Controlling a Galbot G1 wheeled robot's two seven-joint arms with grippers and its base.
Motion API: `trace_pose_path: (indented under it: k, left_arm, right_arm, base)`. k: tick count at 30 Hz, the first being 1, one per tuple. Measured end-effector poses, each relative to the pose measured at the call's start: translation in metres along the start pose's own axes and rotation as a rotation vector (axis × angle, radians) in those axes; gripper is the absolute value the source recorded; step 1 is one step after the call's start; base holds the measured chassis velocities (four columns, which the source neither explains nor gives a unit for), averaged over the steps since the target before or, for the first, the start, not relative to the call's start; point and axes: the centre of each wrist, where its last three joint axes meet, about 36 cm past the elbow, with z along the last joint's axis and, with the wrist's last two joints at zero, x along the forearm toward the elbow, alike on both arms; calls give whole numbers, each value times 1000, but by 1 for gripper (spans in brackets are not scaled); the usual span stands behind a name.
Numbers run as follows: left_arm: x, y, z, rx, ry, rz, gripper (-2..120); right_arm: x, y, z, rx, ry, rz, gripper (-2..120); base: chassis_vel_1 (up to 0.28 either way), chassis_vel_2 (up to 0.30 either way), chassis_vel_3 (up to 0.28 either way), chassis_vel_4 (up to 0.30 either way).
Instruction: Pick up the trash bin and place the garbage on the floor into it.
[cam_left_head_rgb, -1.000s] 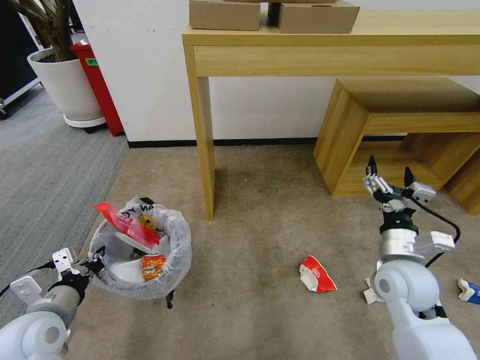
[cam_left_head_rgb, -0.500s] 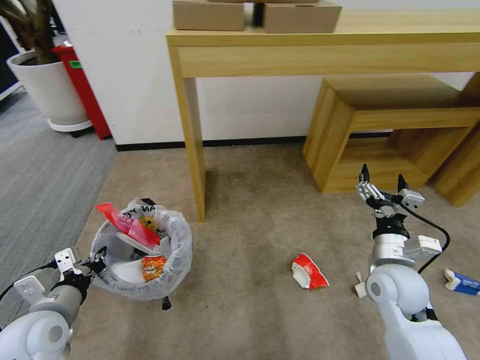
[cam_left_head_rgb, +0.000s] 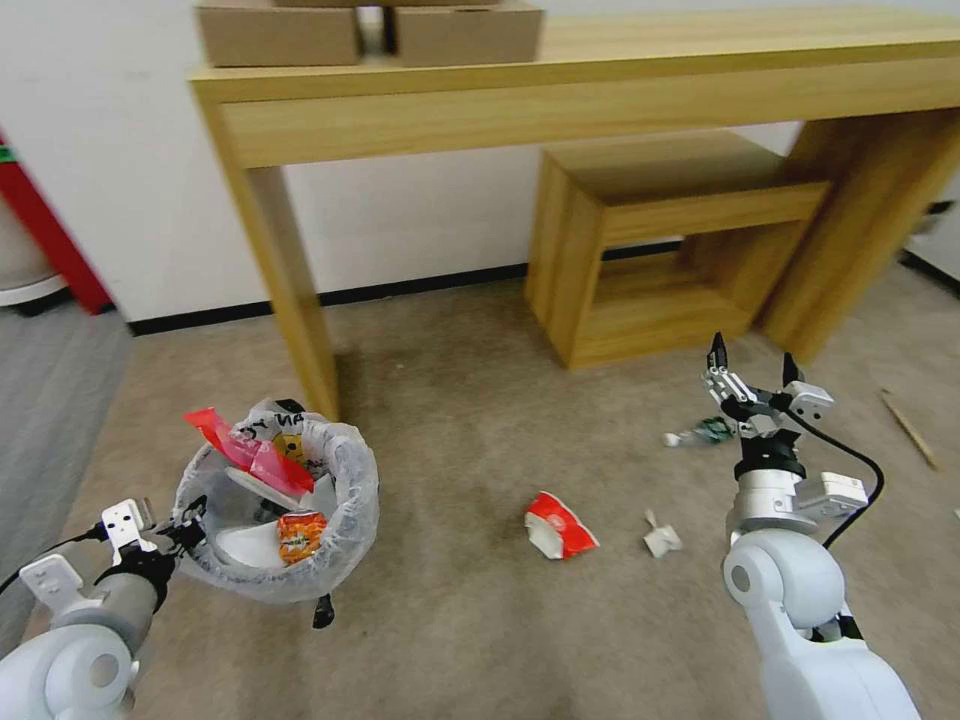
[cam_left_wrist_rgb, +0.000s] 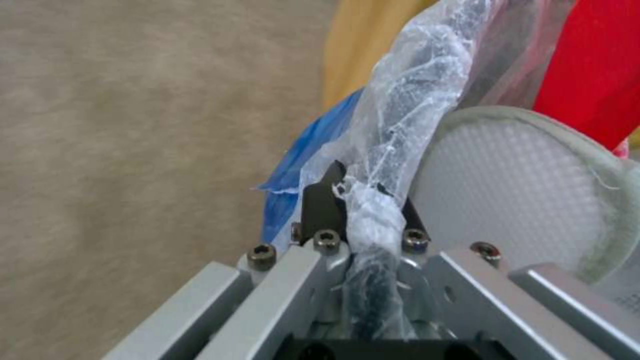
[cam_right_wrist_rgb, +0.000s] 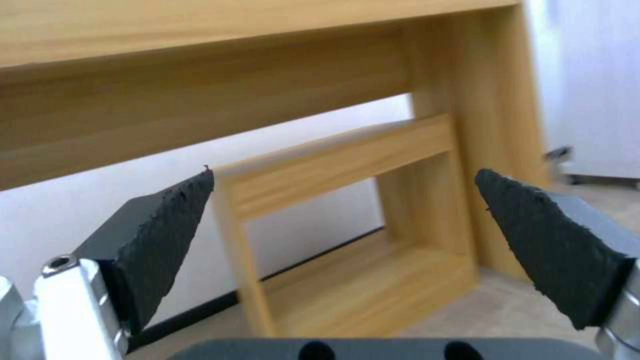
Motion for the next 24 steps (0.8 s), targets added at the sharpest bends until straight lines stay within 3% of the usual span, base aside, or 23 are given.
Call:
trace_pose_path:
  k: [11, 24]
  left_arm:
    - [2, 3, 1, 3, -3, -7, 1]
    - [4, 10, -4, 15, -15, -30, 1]
  right_arm:
    - [3, 1, 3, 9, 5, -7, 100]
    - [3, 1, 7, 6, -9, -20, 100]
  base:
    - [-120, -127, -122, -127]
    - [-14, -6, -7, -10]
